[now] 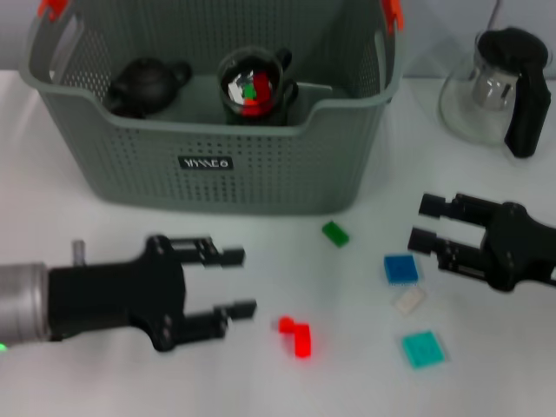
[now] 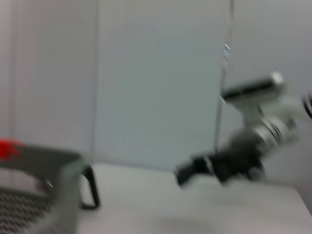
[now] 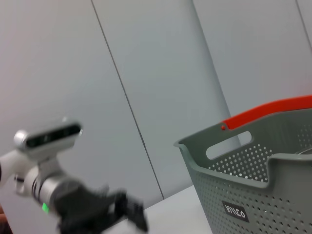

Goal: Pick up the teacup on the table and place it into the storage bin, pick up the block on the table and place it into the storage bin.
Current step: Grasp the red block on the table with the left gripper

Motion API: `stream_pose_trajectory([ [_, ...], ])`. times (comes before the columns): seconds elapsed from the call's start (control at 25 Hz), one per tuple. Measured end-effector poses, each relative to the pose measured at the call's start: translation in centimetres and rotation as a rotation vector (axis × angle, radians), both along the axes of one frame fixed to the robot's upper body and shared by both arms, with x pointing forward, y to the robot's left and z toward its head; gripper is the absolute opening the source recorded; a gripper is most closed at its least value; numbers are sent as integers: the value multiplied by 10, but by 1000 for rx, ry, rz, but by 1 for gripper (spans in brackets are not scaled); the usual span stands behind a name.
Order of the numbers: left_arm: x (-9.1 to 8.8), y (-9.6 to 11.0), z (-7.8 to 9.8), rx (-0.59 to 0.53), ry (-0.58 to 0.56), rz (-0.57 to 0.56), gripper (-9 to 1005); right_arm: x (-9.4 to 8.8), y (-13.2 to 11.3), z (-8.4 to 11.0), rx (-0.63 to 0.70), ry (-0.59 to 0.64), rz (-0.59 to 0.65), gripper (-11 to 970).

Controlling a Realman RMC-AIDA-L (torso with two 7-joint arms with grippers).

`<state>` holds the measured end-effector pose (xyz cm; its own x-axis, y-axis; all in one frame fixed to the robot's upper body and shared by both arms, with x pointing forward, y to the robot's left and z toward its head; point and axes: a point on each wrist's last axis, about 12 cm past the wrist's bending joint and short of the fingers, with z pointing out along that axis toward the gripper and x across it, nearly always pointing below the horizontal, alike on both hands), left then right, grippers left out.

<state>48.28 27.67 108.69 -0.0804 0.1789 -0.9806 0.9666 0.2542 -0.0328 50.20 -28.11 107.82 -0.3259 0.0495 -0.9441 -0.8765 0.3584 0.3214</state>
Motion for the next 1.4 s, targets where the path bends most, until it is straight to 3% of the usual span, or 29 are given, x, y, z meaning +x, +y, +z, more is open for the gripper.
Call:
stream_pose_trajectory([
  [0.12, -12, -10, -24, 47, 0, -50, 567, 0, -1, -1, -6, 5, -10, 666],
  [0.36, -1, -36, -54, 182, 67, -78, 566, -2, -3, -3, -8, 13, -18, 666],
  [0.84, 22, -49, -64, 289, 19, -17, 542, -4, -4, -4, -9, 17, -18, 666],
  [1.0, 24, -53, -69, 311, -40, -19, 449, -4, -4, -4, -9, 16, -18, 666],
  [1.4, 23, -58, -76, 324, -65, -12, 410, -3, -4, -3, -10, 12, -22, 665],
])
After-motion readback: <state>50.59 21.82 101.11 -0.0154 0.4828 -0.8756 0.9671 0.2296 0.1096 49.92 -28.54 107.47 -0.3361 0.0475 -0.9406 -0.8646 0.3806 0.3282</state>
